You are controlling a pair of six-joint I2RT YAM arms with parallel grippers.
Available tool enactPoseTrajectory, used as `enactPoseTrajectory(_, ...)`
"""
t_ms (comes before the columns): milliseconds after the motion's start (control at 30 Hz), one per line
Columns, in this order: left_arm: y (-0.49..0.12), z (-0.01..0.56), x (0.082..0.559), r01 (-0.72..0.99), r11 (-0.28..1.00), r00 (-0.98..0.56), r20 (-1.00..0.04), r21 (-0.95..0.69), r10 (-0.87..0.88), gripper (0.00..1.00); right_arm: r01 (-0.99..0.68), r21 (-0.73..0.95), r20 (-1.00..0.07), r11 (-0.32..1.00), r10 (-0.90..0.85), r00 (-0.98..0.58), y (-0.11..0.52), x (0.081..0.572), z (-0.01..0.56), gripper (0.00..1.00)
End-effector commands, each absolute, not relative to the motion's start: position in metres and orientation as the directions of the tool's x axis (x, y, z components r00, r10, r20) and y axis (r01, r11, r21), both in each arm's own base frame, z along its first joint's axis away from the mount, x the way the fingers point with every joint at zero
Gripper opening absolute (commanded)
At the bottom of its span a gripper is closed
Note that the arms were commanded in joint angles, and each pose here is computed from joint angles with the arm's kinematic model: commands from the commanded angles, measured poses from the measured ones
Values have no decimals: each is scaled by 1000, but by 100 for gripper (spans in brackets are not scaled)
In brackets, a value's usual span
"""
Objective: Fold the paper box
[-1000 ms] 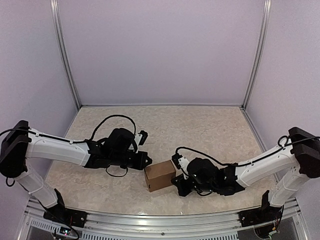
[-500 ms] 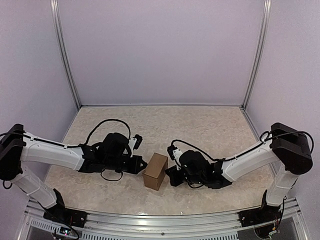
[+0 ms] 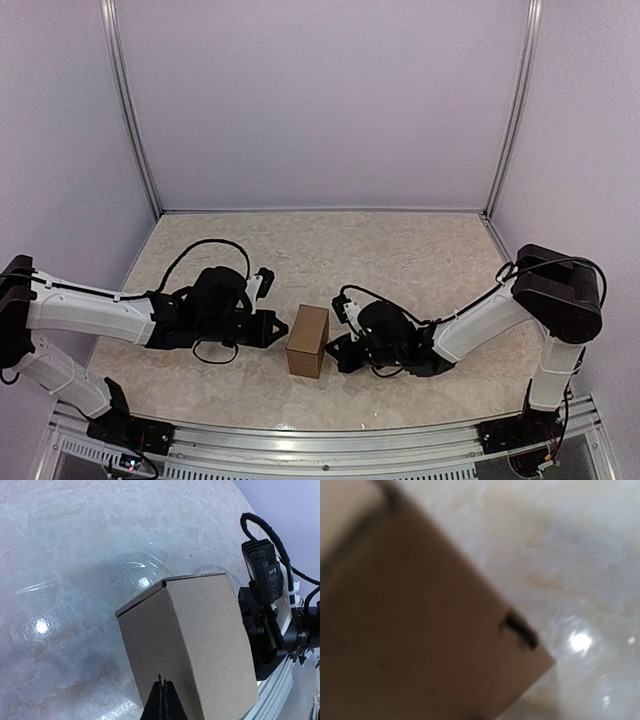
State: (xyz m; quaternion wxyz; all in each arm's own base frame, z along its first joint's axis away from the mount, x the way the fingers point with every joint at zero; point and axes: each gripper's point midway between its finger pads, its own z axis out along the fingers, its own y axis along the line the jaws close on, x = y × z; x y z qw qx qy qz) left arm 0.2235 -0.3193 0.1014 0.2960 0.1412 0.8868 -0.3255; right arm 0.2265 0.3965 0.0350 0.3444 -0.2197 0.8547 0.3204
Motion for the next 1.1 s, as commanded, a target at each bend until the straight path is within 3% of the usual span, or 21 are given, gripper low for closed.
enactPoseTrajectory(0,-323,108,223,454,736,-781,-623,-502,57,0,-564,494,-672,662,-122,-731,399,216,20,0)
enactPoseTrajectory(367,-343,129,218,511,692,-755,-651,-510,78,0,-509,613,-595,604,-70,-801,417,210,6,0)
enactPoseTrajectory(1067,-376,137,215,554,656,-746,-655,-512,119,0,-417,571,-572,707,-21,-820,369,233,-22,0)
